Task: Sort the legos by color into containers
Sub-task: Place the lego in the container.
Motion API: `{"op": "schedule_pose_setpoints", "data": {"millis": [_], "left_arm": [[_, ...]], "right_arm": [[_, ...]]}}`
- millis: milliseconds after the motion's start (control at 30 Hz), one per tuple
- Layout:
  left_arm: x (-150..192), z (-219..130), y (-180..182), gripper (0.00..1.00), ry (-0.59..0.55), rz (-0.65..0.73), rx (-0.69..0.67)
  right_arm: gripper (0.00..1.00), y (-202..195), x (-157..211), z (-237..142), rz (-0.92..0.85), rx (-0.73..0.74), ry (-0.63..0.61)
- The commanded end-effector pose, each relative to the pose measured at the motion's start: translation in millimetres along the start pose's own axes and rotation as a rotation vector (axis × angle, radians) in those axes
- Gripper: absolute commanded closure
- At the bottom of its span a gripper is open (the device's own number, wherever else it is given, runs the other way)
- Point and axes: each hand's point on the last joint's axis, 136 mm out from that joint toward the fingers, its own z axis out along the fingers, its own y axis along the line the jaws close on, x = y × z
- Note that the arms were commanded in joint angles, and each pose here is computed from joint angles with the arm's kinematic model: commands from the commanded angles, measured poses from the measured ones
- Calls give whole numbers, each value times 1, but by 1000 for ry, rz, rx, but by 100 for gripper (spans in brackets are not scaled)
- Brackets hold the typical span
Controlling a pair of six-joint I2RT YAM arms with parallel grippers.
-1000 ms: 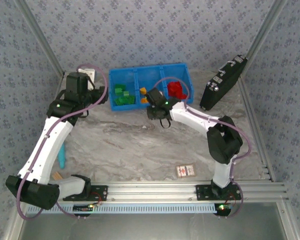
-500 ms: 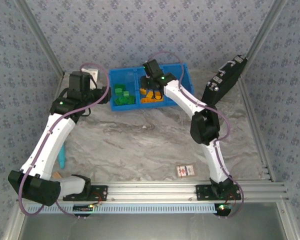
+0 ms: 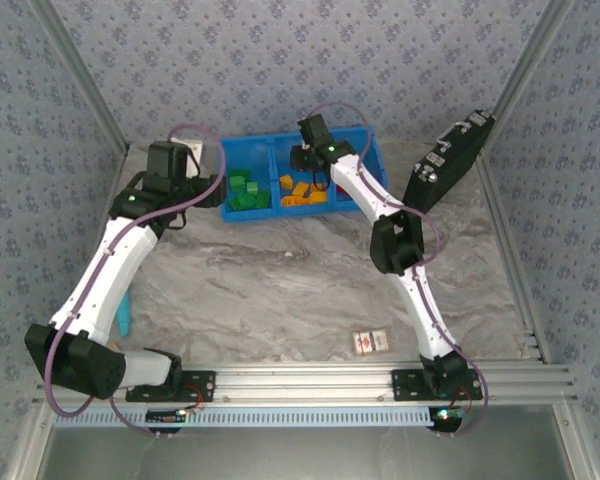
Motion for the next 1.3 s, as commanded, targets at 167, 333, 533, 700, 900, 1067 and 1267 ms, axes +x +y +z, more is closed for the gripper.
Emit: {"op": "schedule_pose_setpoints", "data": {"millis": [167,333,533,700,900,1067,1267], "left_arm": [[-15,9,-8,19,-8,-11,40],[-10,16,-9,19,12,-4,42],[-9,14,-9,19,8,-4,47],[-8,8,-8,19,2,-1,44],[-9,3,-7,19,-1,2,39],[-12,-4,-6,19,-20,-2,41],[-15,-12,-7,18,-41,-5,50]], "right_arm": [[71,-1,17,31,57,-84,53],[67,-5,26,39,65,-86,84],[63,-10,32,38,49,-57,106],[52,-10,28,34,44,-56,97],[48,-3,8,11,13,-65,59],[48,10,-14,-23,-49,-105,16],[43,35,-33,-77,-176,-169,-31]]}}
